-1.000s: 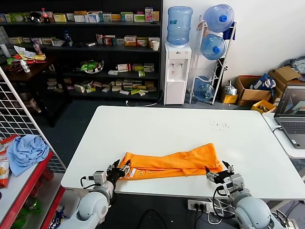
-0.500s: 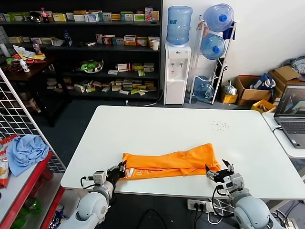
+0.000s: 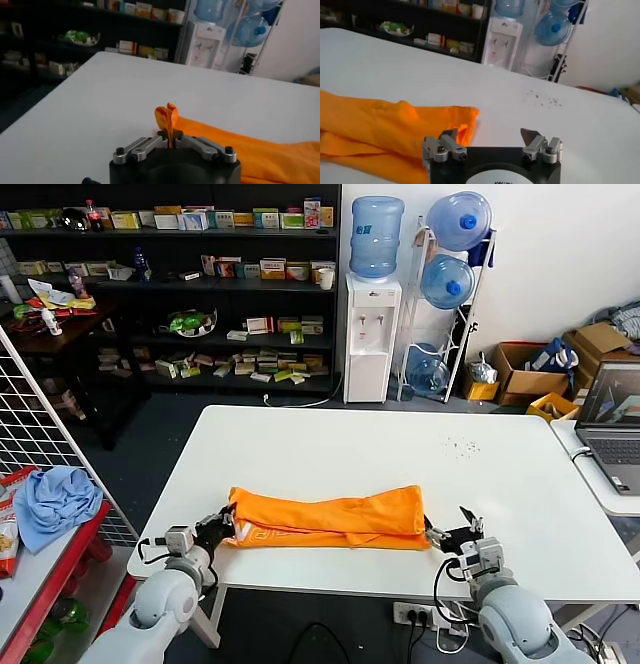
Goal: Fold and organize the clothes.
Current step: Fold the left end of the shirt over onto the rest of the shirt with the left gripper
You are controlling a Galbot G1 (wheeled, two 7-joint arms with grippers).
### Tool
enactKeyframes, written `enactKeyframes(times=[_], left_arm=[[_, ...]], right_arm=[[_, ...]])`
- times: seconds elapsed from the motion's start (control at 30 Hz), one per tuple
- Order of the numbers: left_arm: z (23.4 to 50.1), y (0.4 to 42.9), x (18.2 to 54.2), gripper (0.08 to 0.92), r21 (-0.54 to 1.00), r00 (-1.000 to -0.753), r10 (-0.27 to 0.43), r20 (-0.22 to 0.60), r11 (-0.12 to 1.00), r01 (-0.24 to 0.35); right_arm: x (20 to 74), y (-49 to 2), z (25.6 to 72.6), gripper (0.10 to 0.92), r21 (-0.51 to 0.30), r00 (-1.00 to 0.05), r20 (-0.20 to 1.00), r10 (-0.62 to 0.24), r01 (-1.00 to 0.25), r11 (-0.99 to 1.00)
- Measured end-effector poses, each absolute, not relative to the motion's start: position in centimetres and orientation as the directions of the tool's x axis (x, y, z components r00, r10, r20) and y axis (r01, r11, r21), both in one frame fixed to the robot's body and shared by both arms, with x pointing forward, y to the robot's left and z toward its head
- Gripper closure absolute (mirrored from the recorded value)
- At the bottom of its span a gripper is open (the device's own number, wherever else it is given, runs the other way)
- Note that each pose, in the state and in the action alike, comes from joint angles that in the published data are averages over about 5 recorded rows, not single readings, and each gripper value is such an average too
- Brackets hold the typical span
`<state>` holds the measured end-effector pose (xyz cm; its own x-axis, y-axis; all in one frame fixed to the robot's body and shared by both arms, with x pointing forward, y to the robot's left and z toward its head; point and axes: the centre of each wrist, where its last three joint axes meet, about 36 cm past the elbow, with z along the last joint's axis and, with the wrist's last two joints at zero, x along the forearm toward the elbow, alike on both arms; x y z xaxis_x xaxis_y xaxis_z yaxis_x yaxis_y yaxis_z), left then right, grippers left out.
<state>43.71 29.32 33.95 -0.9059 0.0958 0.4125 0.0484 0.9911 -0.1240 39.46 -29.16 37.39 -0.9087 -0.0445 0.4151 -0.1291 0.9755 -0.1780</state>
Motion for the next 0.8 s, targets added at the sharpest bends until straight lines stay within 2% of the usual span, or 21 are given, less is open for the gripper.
enactKeyframes(times=[0.23,0.4,0.57,0.8], left_arm=[[35.4,35.0,45.6,0.873,-0.007,-0.916,-0.026,0.400,0.999,-0.032],[36.8,36.3,46.2,0.873,0.026,-0.919,-0.066,0.388,0.998,-0.061],[38.2,34.3,45.9,0.873,-0.001,-0.924,-0.042,0.381,0.999,-0.046],[39.5,28.1,45.1,0.873,-0.100,-0.926,0.053,0.374,0.995,0.017]], right_arm=[[40.1,-28.6,37.5,0.200,-0.172,-0.924,0.379,-0.042,-0.115,0.978],[40.2,-28.4,36.9,0.200,-0.177,-0.930,0.366,-0.039,-0.110,0.978],[40.1,-28.9,36.4,0.200,-0.193,-0.935,0.353,-0.022,-0.096,0.977],[39.7,-29.7,35.7,0.200,-0.220,-0.941,0.339,0.000,-0.079,0.972]])
